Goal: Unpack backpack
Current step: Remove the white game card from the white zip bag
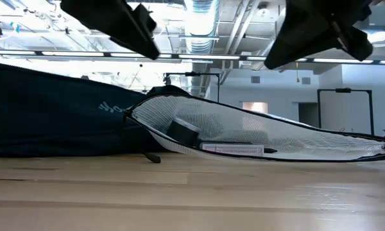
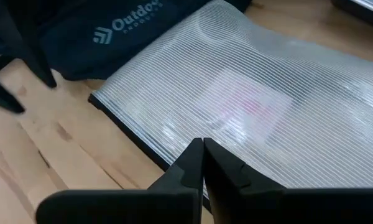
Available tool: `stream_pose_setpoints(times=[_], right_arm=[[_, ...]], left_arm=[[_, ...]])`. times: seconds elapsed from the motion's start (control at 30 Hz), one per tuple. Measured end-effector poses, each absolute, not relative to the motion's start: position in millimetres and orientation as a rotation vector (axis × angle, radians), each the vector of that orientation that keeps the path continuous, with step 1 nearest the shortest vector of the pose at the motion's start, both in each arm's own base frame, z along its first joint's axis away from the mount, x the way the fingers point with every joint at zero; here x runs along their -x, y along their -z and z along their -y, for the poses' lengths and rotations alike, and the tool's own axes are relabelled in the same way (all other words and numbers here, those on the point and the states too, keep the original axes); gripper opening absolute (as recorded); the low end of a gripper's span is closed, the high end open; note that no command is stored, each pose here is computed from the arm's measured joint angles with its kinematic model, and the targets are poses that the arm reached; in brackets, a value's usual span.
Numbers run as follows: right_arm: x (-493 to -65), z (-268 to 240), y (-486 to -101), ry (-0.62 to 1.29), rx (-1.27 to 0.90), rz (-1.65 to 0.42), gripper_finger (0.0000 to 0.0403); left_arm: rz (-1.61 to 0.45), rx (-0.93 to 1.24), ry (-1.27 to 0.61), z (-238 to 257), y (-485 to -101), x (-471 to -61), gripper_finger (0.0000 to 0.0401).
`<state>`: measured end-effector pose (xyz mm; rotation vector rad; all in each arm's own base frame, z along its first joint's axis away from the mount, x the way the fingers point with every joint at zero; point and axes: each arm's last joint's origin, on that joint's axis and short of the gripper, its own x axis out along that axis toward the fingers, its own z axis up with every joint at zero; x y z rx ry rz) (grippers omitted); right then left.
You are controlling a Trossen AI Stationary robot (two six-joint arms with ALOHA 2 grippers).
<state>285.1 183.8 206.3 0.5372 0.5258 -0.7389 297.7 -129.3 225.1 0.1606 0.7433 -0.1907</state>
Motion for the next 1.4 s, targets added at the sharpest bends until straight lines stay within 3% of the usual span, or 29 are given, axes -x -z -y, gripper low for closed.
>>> stream_pose_setpoints(times=[0.3,0.5,0.7,0.87,1.03,1.2,1.3,1.4], right_arm=[[-281,-188,-206,0.732,-0.53,-0.532,0.0001],[-281,-188,-206,0.732,-0.528,-0.532,0.0001],[-281,-188,-206,0.73,-0.529,-0.53,0.0001],[-281,-189,-205,0.716,-0.546,-0.558,0.0001],[-283,-194,-203,0.644,-0.627,-0.678,0.0001],[-298,-220,-217,0.284,-0.543,-0.642,0.0001],[-302,-229,-220,0.192,-0.485,-0.596,0.0001],[-306,-228,-209,0.242,-0.475,-0.603,0.0001]], left_arm=[[-0.784,-0.247,0.196,134,-206,-318,0.0199],[-0.809,-0.448,-0.007,130,-181,-328,0.0222],[-0.794,-0.559,-0.132,127,-175,-331,0.0217],[-0.726,-0.426,-0.211,125,-186,-339,0.018],[-0.691,-0.311,-0.198,123,-198,-348,0.0097],[-0.68,-0.249,-0.174,120,-205,-353,0.0013],[-0.67,-0.208,-0.172,118,-210,-357,0.0006],[-0.655,-0.195,-0.177,118,-215,-360,0.0002]])
